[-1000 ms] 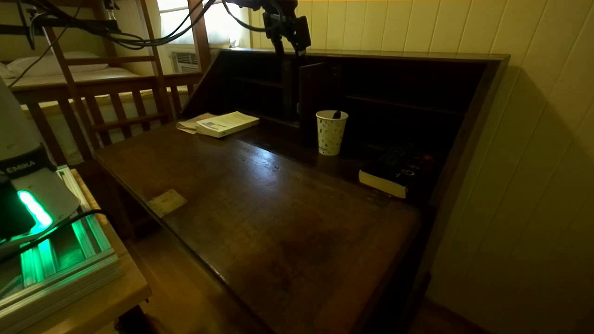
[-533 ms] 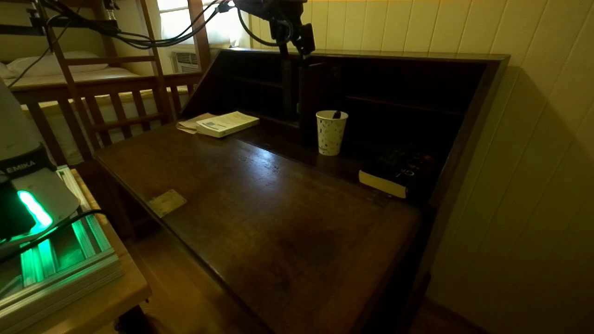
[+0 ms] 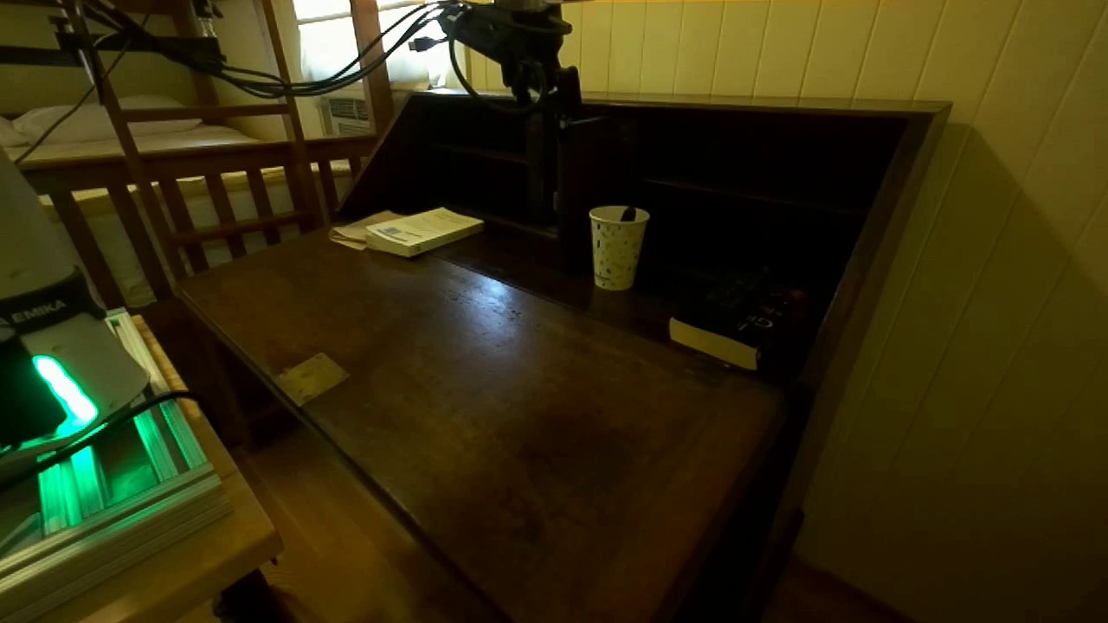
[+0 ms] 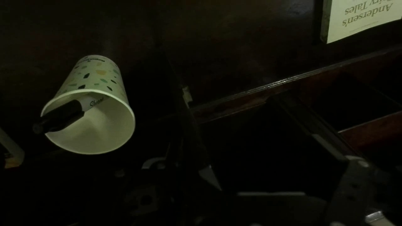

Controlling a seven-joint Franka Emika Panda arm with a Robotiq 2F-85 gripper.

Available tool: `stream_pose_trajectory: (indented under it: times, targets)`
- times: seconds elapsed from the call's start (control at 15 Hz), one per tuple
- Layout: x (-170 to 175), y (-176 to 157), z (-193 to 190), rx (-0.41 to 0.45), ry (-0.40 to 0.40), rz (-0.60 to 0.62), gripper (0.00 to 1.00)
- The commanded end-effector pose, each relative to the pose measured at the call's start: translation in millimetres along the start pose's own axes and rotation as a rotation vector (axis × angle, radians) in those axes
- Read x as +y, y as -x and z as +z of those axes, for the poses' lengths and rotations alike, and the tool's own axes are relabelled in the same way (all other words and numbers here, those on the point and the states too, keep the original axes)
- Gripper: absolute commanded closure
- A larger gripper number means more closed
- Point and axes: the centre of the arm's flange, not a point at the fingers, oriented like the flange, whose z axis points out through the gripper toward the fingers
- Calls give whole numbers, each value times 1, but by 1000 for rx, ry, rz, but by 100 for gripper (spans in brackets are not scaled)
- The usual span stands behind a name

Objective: Close the cabinet door

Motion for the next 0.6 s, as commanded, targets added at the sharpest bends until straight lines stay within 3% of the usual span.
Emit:
stream_pose_trajectory:
  times: [0.0,0.53]
  targets:
    - [7,-9,5,24,-10,-19,0]
    - [11,-17,8,104,-24,-23,0]
